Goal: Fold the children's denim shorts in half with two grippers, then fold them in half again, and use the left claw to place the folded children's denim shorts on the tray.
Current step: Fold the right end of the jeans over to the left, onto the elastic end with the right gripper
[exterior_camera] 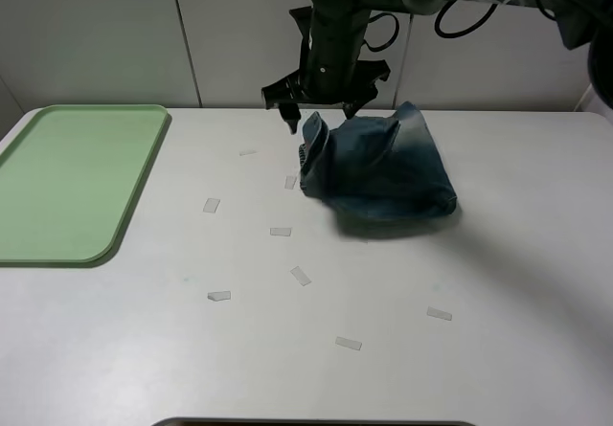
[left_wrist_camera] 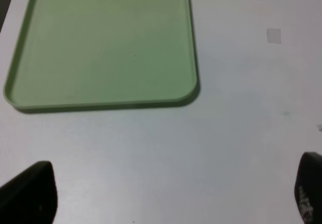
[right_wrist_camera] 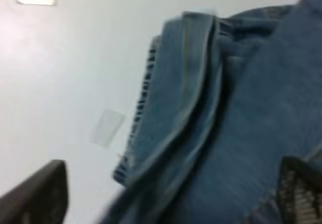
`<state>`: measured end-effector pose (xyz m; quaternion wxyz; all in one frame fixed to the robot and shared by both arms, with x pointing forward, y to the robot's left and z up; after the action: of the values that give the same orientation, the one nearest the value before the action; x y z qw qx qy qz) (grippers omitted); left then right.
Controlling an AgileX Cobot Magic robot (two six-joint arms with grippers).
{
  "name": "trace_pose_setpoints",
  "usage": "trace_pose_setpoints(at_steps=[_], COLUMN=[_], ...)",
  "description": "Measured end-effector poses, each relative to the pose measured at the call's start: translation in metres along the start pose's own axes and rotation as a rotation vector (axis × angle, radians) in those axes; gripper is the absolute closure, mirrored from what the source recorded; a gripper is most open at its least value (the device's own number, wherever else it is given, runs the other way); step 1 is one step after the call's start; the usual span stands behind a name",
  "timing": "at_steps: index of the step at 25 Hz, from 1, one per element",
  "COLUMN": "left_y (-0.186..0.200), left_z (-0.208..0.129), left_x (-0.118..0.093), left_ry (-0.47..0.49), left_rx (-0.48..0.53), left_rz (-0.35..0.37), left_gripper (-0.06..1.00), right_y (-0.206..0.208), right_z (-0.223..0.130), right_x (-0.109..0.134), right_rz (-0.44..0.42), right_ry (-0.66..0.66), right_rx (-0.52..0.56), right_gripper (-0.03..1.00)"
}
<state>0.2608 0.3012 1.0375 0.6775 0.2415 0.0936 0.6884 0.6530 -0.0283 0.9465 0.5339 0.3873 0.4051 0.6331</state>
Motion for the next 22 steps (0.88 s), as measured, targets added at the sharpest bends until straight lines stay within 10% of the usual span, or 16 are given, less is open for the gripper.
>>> trace_pose_setpoints(at_steps=[22], left_y=[0.0], left_z=[0.0], left_x=[0.0], left_ry=[-0.001], left_rx=[0.0], left_rz=[0.001], left_gripper=[0.02], right_y=[0.031], right_z=[-0.006], right_x=[-0.015], right_rz=[-0.096], right_ry=[0.09], right_rx=[0.07], right_gripper=[0.27])
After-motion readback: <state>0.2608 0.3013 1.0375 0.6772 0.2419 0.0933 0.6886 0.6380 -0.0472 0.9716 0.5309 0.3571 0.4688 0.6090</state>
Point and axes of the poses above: a point on each arm's last joint axis where the gripper is mounted, y pointing back along that axis away from the gripper, x along the wrist's bending axis when the last joint is at zero, z = x × y, the point moved 3 cm from there along -y, pointing out along that axis toward the gripper, and after that the axes turned 10 degrees about -y, right-handed, at the moved point
